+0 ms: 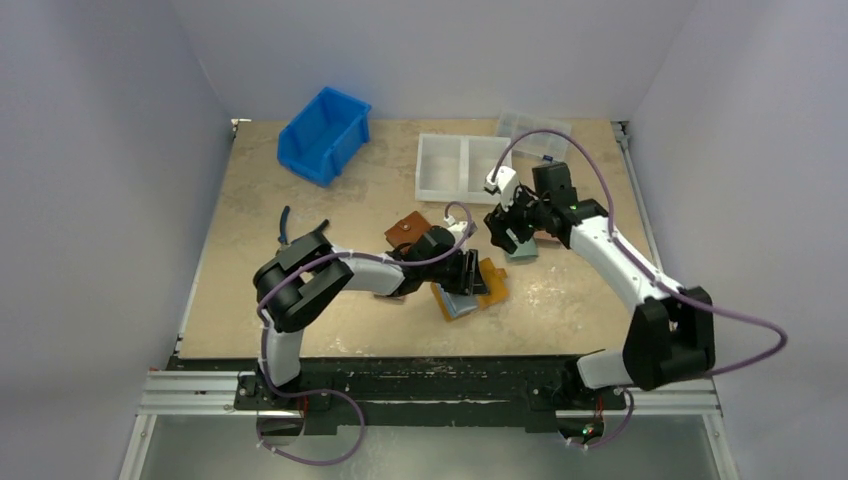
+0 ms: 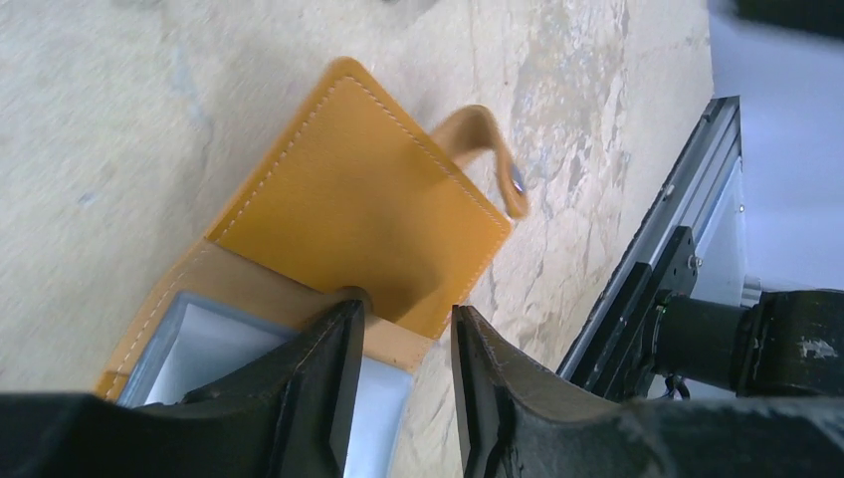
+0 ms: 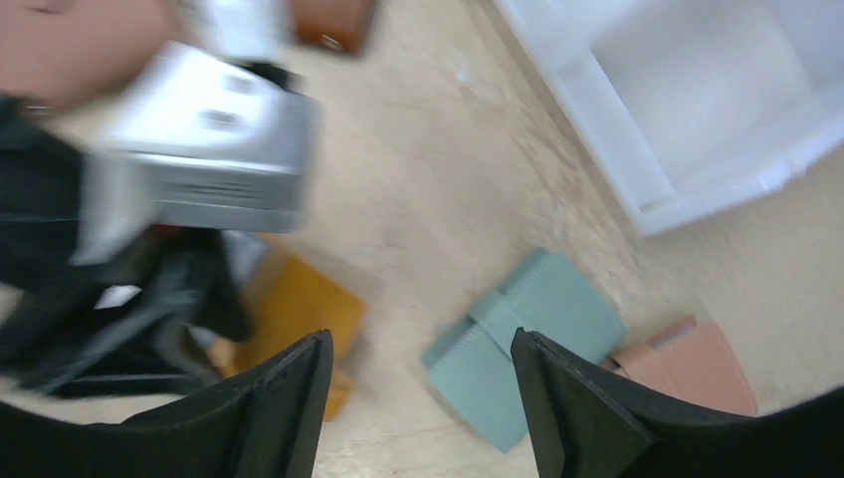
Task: Take the credit cards out of the card holder
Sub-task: Move the card holder to the center of the board, then open the card holder at the center of the board.
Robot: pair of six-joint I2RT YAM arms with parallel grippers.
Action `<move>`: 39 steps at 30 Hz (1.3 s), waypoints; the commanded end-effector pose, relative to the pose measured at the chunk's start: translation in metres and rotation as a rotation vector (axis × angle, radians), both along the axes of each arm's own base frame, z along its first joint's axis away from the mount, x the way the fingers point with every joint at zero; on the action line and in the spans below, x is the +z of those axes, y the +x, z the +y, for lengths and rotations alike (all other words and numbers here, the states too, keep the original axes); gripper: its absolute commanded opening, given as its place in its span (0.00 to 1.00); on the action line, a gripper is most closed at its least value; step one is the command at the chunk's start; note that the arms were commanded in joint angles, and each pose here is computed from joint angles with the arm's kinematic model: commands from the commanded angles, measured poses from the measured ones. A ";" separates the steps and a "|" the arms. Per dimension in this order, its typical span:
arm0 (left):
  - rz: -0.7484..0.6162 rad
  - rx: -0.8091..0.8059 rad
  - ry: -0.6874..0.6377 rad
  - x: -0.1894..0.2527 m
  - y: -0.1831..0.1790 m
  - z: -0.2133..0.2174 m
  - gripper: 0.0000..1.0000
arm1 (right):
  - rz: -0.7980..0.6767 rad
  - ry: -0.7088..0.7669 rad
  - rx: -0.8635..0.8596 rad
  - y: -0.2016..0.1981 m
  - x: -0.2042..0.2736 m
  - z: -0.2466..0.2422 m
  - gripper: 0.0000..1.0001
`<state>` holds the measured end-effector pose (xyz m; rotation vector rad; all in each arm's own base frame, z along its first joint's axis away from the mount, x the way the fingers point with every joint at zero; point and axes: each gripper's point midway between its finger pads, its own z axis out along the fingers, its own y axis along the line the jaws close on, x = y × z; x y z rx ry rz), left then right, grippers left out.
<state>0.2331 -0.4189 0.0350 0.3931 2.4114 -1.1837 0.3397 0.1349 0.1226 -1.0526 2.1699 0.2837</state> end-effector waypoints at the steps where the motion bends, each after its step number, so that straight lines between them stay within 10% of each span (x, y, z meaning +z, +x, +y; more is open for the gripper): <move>1: 0.012 -0.018 0.036 -0.013 0.002 -0.009 0.42 | 0.020 0.175 0.297 -0.058 0.032 0.031 0.75; 30: -0.147 0.170 0.031 0.061 0.001 0.053 0.48 | -0.001 0.198 0.559 -0.120 -0.018 0.053 0.40; 39: -0.276 0.354 0.019 0.097 0.005 0.107 0.67 | -0.005 0.086 0.497 -0.100 -0.039 0.052 0.24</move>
